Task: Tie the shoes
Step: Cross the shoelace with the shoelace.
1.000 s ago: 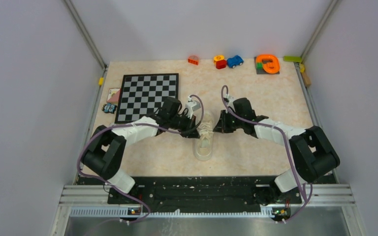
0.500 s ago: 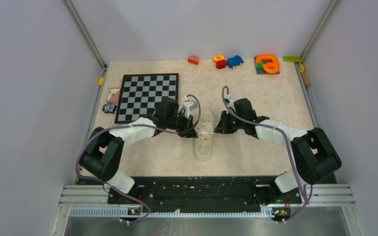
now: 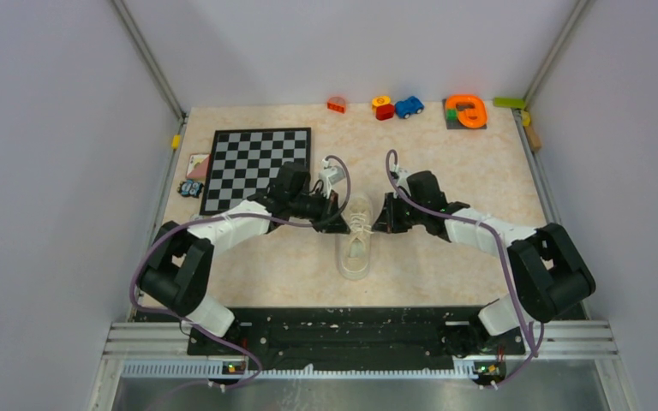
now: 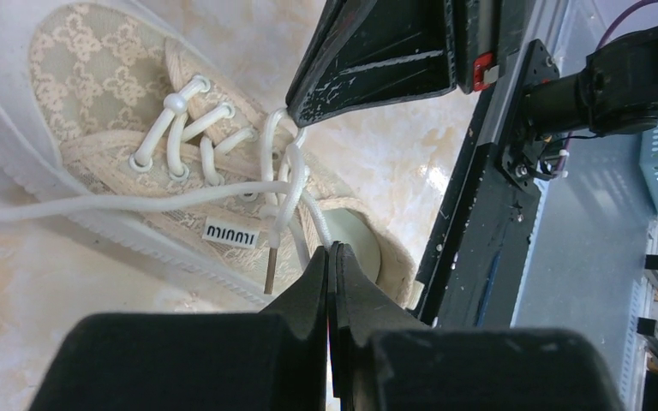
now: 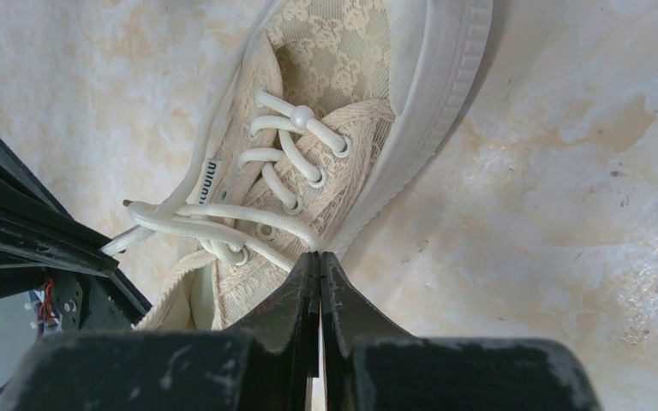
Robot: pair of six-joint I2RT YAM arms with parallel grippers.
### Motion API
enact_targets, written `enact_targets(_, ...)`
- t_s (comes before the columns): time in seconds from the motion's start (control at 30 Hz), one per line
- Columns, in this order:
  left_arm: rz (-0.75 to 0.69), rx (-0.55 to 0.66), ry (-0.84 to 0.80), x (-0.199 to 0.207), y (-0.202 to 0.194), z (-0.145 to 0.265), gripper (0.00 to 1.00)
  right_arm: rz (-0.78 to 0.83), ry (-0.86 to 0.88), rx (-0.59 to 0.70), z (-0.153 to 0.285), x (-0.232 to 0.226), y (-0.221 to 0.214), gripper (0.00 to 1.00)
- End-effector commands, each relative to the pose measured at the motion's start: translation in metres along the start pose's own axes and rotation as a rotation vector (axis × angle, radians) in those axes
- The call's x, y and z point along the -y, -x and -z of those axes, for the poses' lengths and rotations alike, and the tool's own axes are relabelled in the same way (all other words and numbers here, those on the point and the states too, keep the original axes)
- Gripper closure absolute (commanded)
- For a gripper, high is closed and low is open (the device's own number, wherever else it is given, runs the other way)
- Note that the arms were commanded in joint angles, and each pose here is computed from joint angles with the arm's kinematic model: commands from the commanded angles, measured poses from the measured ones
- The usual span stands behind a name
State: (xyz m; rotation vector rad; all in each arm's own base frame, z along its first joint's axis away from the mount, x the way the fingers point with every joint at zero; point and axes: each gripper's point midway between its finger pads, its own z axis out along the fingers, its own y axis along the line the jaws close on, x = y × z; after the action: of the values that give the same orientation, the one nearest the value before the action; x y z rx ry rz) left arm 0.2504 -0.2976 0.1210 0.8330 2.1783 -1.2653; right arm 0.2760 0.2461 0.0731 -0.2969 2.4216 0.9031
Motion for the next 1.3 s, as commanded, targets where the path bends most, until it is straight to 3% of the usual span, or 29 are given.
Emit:
enact_targets(0.0,-0.069,0.063,-0.063,0.016,0.031,0.003,1.0,0.063,0.053,0.071,0.009,-0.024,0.027,1.0)
enact_targets(0.53,-0.144,0.034,-0.074,0.033,0.05,-0.027,1.0,0.076,0.046,0.068,0.001,-0.027,0.028,1.0)
enact_targets(0.8,-0.142,0.021,-0.053,0.023,0.049,-0.039,1.0,0.072,0.071,0.078,0.001,-0.031,0.027,1.0)
enact_targets(1.27,-0.159,0.053,-0.05,0.024,0.065,-0.041,1.0,0.079,0.092,0.095,0.001,-0.035,0.031,1.0)
